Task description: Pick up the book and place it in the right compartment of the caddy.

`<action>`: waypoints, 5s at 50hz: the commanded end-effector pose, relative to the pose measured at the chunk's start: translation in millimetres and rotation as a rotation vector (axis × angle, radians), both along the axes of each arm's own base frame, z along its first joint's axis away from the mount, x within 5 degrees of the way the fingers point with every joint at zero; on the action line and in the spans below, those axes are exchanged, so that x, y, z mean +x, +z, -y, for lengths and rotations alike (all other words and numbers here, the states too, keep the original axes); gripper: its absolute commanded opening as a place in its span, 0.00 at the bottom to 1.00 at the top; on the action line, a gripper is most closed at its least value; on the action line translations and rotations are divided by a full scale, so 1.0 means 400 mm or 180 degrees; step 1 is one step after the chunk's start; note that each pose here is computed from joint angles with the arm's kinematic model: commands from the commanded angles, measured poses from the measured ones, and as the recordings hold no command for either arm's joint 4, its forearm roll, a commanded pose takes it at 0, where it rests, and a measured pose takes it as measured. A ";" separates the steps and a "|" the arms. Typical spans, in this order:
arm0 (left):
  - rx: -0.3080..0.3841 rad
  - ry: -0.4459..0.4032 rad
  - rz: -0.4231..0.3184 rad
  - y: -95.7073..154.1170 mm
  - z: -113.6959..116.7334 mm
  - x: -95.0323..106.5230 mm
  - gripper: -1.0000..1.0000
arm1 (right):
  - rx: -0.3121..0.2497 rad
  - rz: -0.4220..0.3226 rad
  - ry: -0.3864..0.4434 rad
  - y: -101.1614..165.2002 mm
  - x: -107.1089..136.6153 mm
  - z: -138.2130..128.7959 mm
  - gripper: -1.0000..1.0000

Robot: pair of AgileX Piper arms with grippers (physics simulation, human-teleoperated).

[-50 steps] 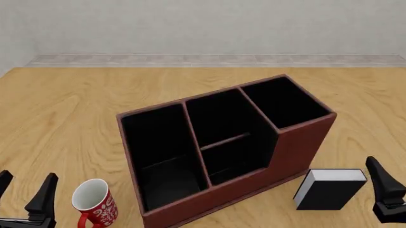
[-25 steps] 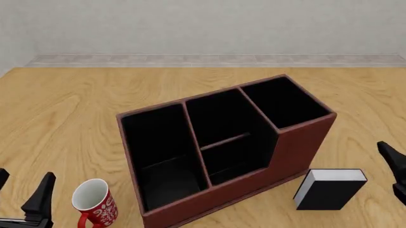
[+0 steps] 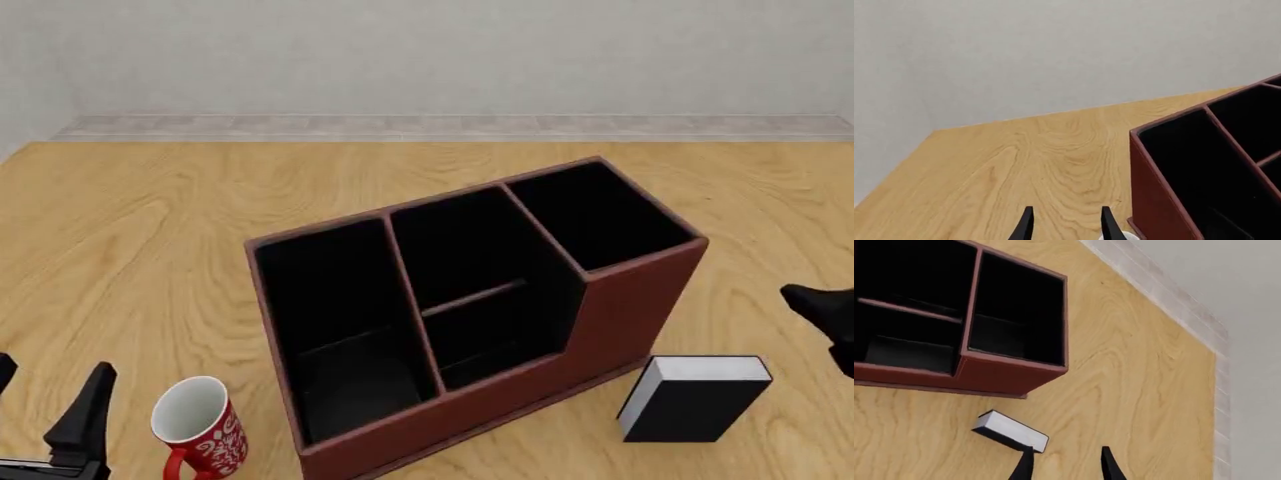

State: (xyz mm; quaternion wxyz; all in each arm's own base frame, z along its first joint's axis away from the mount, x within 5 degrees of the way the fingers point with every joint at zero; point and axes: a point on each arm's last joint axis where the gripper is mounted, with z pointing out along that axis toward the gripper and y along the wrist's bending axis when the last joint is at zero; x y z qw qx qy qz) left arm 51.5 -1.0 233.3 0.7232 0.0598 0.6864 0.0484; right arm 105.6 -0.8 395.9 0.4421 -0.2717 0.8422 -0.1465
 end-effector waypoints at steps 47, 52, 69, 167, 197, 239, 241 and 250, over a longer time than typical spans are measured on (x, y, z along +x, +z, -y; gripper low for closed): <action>0.0106 0.0055 -0.0083 -0.004 -0.002 -0.001 1.00 | -0.0827 -0.1535 0.0562 -0.143 0.177 0.074 1.00; 0.0101 0.0069 -0.0068 0.000 -0.003 -0.002 1.00 | -0.0842 -0.1533 0.0712 -0.153 0.204 0.052 1.00; 0.0221 0.0070 -0.0063 -0.006 -0.002 0.000 1.00 | -0.0898 -0.1797 0.0864 -0.228 0.184 0.056 1.00; 0.0279 0.0103 -0.0023 0.007 -0.004 -0.003 1.00 | -0.0709 -0.2051 0.1112 -0.369 0.235 -0.040 0.00; 0.0253 0.0105 -0.0024 -0.002 -0.004 -0.001 1.00 | -0.0592 -0.2094 0.1056 -0.307 0.203 -0.065 0.00; 0.0223 0.0119 0.0001 0.017 -0.004 -0.006 1.00 | -0.0111 -0.2301 0.0821 -0.263 0.083 -0.167 0.00; 0.0228 0.0125 0.0004 0.017 -0.005 -0.006 1.00 | -0.0093 -0.2292 0.0792 -0.264 0.078 -0.162 0.00; 0.0220 0.0117 0.0020 0.020 -0.004 -0.006 1.00 | -0.0033 -0.2261 0.0708 -0.268 0.062 -0.149 0.00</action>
